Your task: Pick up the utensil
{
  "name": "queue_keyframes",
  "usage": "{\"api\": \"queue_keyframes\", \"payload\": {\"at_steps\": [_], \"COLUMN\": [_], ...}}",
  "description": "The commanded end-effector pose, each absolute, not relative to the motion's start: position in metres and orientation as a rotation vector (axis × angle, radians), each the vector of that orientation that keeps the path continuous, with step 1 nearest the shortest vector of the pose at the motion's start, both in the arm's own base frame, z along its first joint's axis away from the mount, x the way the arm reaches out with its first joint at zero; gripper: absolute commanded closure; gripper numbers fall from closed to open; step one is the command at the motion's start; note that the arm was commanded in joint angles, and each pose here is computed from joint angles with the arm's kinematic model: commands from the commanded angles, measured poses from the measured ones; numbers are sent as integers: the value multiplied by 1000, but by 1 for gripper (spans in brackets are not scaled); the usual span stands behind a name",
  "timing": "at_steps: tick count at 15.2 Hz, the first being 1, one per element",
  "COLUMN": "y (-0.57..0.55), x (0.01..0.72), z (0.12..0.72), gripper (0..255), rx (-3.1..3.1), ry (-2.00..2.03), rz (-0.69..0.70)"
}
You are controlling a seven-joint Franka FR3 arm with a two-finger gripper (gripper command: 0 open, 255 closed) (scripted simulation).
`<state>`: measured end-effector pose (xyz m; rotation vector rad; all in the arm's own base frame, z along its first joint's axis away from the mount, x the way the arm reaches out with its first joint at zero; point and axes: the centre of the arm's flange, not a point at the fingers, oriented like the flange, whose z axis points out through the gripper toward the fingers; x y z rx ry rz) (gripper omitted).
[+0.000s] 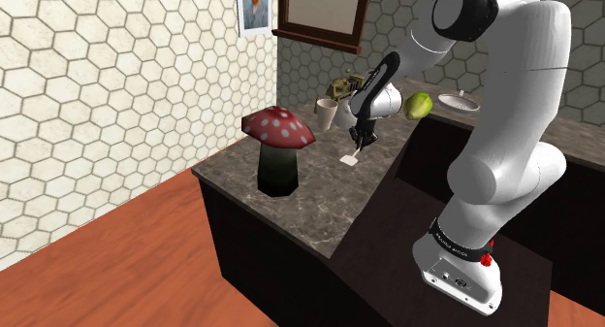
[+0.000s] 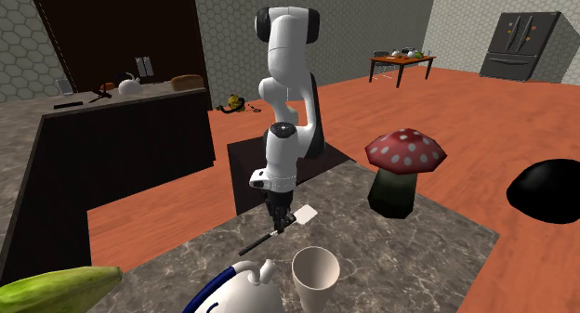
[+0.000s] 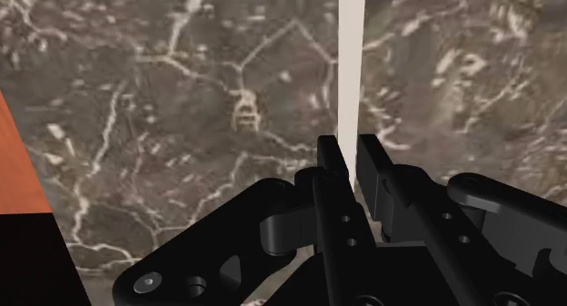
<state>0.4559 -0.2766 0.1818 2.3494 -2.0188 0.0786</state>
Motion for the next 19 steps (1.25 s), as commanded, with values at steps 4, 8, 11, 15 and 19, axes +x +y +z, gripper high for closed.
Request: {"api": "queue_keyframes", "payload": {"at_steps": [4,8,11,15,19], "y": [-276,-276,-276,-276,-276], "x": [456,456,456,456,456], "z": [192,213,229,250,261], "gripper": [255,255,255,255,255], "rx": [2349,2349,2349,2349,2349], "ry": [-2019,-2019,-2019,-2019,-2019], "rz": [79,79,79,79,79]}}
